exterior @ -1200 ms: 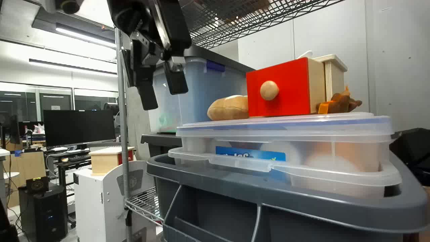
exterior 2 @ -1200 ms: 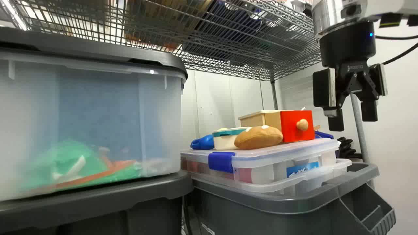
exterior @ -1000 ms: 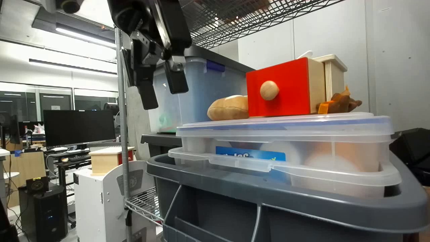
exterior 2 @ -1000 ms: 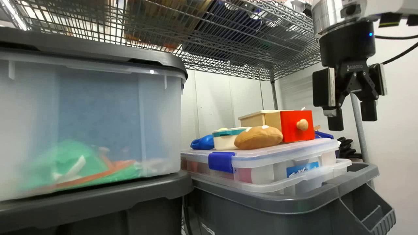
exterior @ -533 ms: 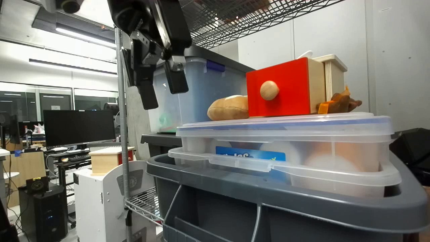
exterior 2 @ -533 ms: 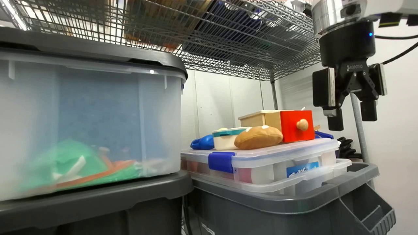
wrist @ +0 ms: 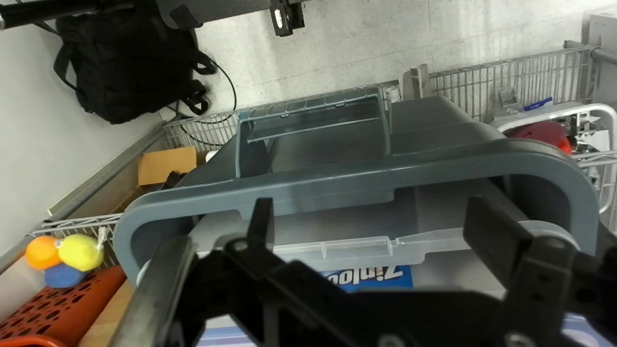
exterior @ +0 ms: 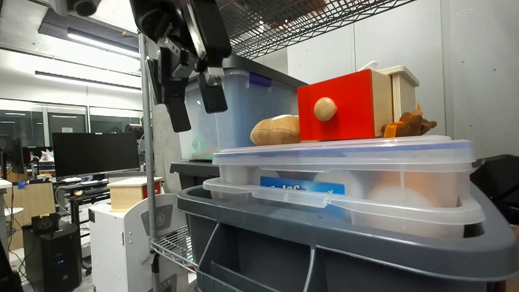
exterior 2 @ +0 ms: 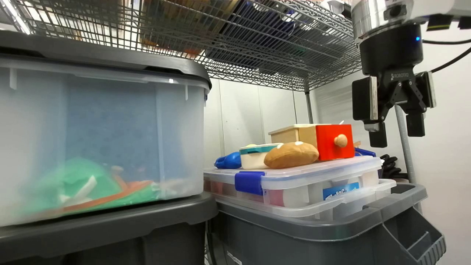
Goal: Put the bread plushy in the drawer
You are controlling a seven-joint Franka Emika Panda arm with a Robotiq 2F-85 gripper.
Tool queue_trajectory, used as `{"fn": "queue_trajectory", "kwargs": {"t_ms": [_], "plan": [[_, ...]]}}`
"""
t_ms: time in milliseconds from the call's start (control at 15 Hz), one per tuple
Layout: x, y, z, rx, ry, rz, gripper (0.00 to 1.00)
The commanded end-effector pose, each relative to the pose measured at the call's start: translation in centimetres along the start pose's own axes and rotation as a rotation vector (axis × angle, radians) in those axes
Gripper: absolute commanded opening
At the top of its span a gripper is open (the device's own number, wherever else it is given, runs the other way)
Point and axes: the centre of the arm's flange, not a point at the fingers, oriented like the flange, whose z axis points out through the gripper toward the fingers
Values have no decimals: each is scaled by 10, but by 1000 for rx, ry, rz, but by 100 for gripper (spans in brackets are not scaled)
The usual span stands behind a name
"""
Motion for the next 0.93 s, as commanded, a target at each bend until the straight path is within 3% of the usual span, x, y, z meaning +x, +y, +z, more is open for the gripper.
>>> {"fn": "queue_trajectory", "kwargs": {"t_ms": [0, 867], "plan": [[0, 0, 0, 0, 0, 0, 100], [19, 13, -7, 9, 15, 28, 100]]}}
